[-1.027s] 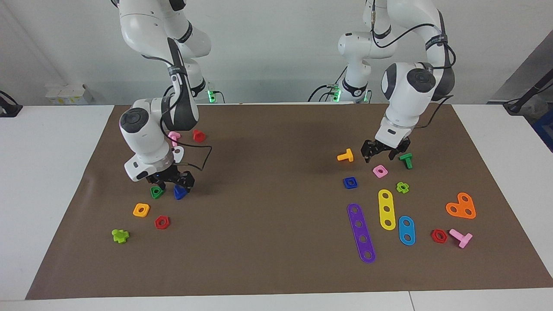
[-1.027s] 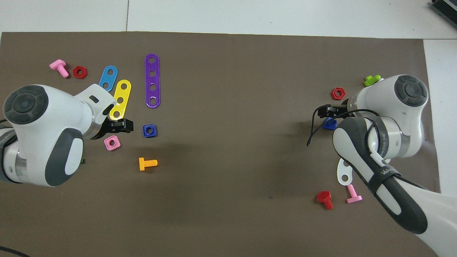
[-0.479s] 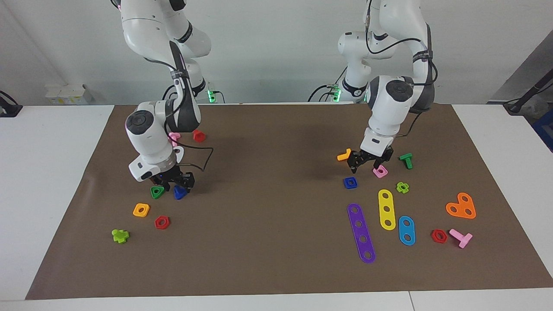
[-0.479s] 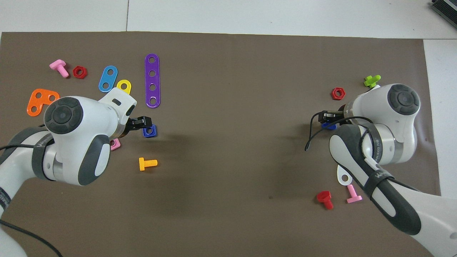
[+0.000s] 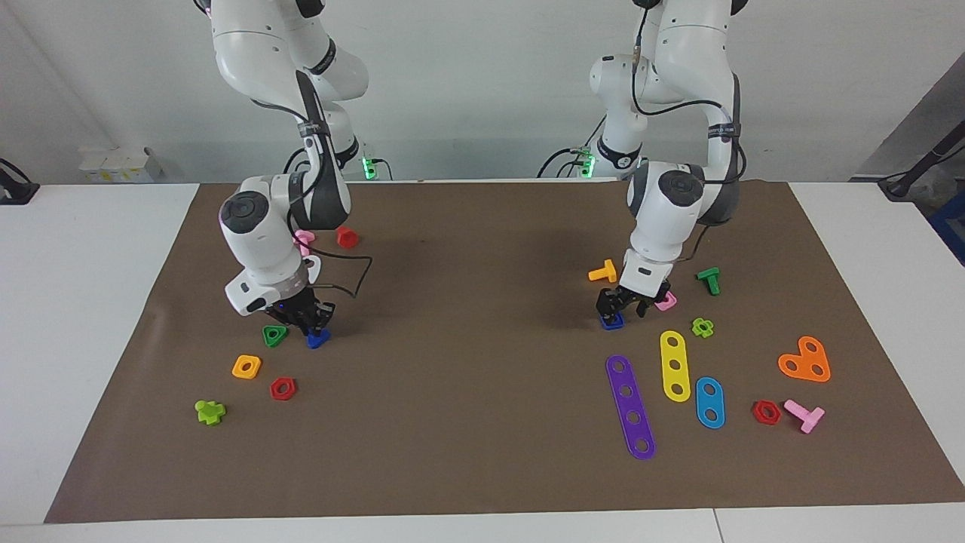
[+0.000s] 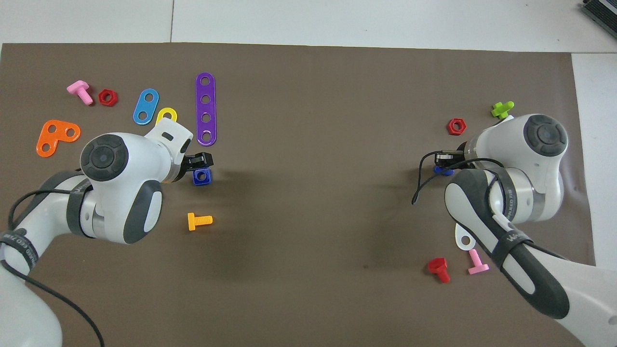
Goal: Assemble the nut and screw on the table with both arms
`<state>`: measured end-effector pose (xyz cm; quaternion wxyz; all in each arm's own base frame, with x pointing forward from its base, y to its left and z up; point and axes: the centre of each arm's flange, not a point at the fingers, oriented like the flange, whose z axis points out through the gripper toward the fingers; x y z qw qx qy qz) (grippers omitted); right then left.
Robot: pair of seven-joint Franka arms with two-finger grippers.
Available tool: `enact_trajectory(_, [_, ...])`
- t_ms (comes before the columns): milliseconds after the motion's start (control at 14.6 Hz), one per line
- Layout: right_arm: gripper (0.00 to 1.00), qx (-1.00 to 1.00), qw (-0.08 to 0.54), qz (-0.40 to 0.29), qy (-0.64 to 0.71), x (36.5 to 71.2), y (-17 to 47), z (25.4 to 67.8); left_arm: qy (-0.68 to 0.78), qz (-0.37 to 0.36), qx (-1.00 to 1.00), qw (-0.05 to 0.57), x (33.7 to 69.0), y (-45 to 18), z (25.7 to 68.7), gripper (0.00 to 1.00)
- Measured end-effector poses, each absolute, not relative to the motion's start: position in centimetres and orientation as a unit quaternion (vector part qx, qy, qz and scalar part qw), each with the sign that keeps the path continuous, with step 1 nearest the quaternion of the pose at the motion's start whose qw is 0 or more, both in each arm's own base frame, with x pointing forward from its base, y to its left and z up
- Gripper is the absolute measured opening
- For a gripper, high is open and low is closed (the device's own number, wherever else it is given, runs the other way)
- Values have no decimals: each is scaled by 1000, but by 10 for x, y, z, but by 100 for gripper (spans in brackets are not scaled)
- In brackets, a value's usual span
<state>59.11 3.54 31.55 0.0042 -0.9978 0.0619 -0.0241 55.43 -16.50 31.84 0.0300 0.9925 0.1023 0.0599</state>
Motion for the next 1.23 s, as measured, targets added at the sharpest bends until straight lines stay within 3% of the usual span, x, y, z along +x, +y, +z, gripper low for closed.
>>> enact_trajectory(205, [19, -998, 5, -28, 55, 593, 48, 323, 108, 53, 992, 29, 552, -172, 309, 81])
enact_trajectory(274, [19, -998, 6, -30, 62, 594, 61, 329, 113, 52, 992, 29, 552, -173, 307, 75])
enact_trajectory(479, [19, -994, 16, -41, 102, 592, 136, 352, 119, 49, 991, 29, 550, -178, 304, 72])
enact_trajectory(822, [19, -989, 33, -50, 133, 563, 251, 367, 120, 46, 991, 28, 550, -179, 301, 59])
enact_trajectory(1096, [19, -989, 41, -56, 130, 548, 292, 375, 120, 43, 991, 27, 549, -178, 297, 56])
enact_trajectory(1233, [19, -990, 33, -66, 123, 542, 309, 377, 120, 43, 991, 27, 550, -178, 297, 46])
